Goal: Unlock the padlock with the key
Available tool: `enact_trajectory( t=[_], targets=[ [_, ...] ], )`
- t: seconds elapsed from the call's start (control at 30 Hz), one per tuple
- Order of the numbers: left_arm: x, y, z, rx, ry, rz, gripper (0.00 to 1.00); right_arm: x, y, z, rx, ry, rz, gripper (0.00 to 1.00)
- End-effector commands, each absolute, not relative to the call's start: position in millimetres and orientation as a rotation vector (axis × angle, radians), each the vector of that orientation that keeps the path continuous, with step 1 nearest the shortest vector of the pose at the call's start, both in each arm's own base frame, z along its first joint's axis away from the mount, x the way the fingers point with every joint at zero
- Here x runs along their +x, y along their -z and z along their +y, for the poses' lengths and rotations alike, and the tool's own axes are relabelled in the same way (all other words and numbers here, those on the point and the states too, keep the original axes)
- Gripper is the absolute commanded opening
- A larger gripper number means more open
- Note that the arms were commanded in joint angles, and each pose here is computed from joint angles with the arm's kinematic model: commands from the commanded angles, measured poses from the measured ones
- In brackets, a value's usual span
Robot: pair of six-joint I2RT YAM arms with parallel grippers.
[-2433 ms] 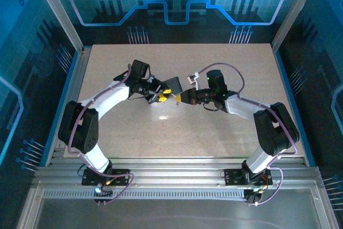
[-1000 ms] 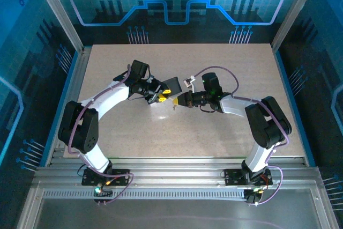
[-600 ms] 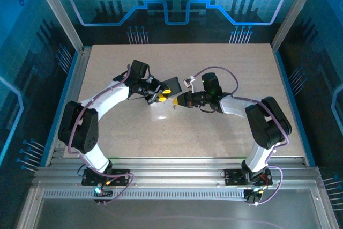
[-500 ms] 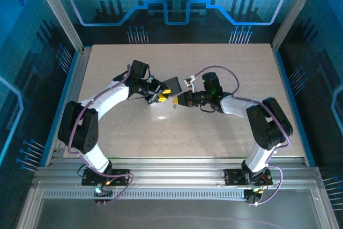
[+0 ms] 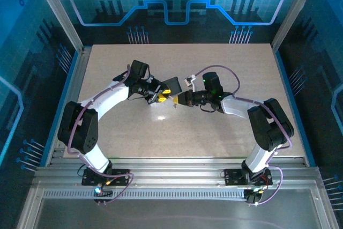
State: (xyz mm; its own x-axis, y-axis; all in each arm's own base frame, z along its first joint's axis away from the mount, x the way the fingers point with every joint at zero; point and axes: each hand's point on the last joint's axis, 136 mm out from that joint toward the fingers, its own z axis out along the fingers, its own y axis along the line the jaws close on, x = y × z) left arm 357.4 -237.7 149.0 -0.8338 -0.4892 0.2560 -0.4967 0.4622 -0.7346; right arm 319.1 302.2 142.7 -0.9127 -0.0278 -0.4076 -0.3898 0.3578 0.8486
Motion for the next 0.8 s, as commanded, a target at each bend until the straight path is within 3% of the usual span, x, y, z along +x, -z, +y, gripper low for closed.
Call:
enact_trajectory(
  t=[0.0,0.77],
  targets=[
    [354.7,-172.0,-238.8,0.864,-1.439,-2.675,0.00,325.4,-149.5,301.4,-0.374,-1.554,2.272,0.00],
    [353.7,-172.8,-246.6,0.834,-1.434,-2.683,0.00,333.1,-159.6,307.8,-0.378,-1.573,2.244,0.00]
  ],
)
